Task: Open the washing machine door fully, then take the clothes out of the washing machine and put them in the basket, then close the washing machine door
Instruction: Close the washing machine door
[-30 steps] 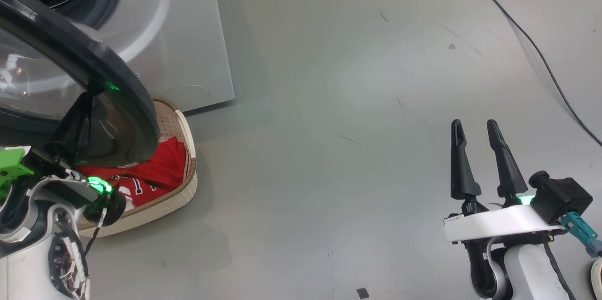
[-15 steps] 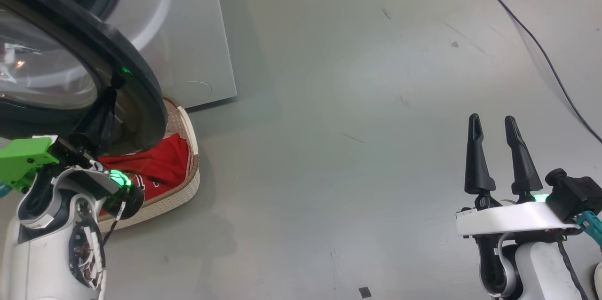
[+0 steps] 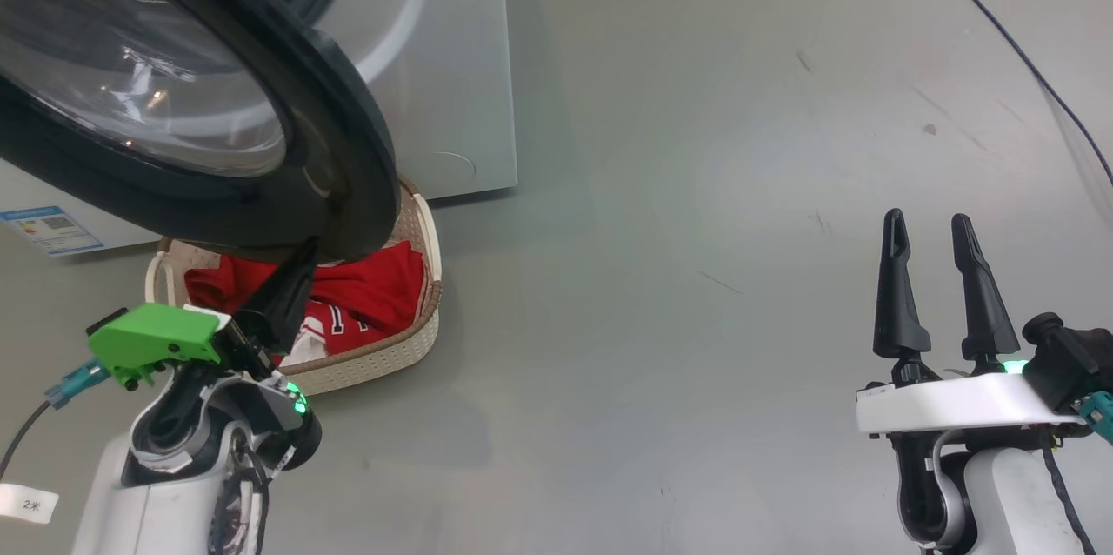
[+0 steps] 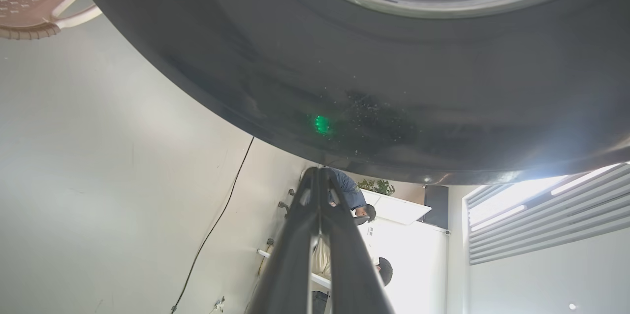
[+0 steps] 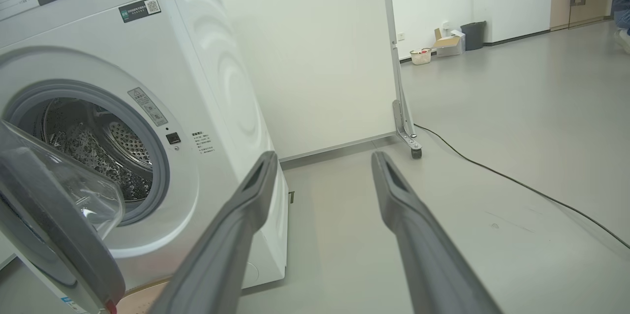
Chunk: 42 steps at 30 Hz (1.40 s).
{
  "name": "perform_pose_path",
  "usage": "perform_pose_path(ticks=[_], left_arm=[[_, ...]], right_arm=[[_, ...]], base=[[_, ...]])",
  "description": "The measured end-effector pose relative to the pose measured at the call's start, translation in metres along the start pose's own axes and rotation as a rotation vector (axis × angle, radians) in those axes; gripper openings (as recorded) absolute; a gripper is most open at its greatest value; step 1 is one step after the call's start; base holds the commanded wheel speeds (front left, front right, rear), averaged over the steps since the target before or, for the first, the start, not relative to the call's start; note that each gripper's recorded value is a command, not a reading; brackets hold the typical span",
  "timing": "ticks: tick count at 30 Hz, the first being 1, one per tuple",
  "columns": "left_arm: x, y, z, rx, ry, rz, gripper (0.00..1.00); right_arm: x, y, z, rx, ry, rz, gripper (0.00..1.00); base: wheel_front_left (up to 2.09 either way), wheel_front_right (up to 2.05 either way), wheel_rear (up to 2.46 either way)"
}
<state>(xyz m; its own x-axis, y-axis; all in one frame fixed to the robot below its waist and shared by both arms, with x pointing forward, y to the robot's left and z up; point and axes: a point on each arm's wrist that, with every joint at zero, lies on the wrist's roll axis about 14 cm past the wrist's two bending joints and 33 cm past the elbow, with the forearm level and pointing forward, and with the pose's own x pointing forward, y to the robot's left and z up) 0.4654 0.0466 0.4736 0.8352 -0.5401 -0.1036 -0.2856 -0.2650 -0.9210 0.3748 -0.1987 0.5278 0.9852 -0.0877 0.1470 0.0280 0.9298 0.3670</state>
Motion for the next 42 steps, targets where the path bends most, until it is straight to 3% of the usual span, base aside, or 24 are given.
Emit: perform_pose_path(ticks=[5,10,13,27,31,39,42], left_arm=[[-0.021,0.012,-0.003,0.139,-0.001,0.034,0.00],[-0.054,0.028,0.013,0.434,-0.039,0.116,0.00],[-0.069,0.031,0.020,0.545,-0.070,0.142,0.00],[-0.112,-0.025,0.040,1.009,-0.315,0.041,0.00],[-0.121,-0.034,0.038,1.095,-0.375,0.005,0.00],[-0.137,-0.041,0.034,1.399,-0.441,-0.036,0.00],[-0.141,-0.040,0.034,1.435,-0.465,-0.044,0.00]], right_arm=[[0.005,0.016,-0.005,0.009,0.008,0.053,1.00],[0.007,0.033,-0.010,0.012,0.021,0.107,1.00],[0.010,0.044,-0.011,0.013,0.021,0.141,1.00],[0.008,0.079,-0.016,0.030,0.034,0.250,1.00],[0.009,0.086,-0.017,0.033,0.037,0.273,1.00],[0.009,0.094,-0.021,0.035,0.047,0.297,1.00],[0.009,0.096,-0.022,0.036,0.049,0.302,1.00]], base=[[0.00,0.00,0.00],[0.00,0.00,0.00],[0.00,0.00,0.00],[0.00,0.00,0.00],[0.00,0.00,0.00],[0.00,0.00,0.00],[0.00,0.00,0.00]])
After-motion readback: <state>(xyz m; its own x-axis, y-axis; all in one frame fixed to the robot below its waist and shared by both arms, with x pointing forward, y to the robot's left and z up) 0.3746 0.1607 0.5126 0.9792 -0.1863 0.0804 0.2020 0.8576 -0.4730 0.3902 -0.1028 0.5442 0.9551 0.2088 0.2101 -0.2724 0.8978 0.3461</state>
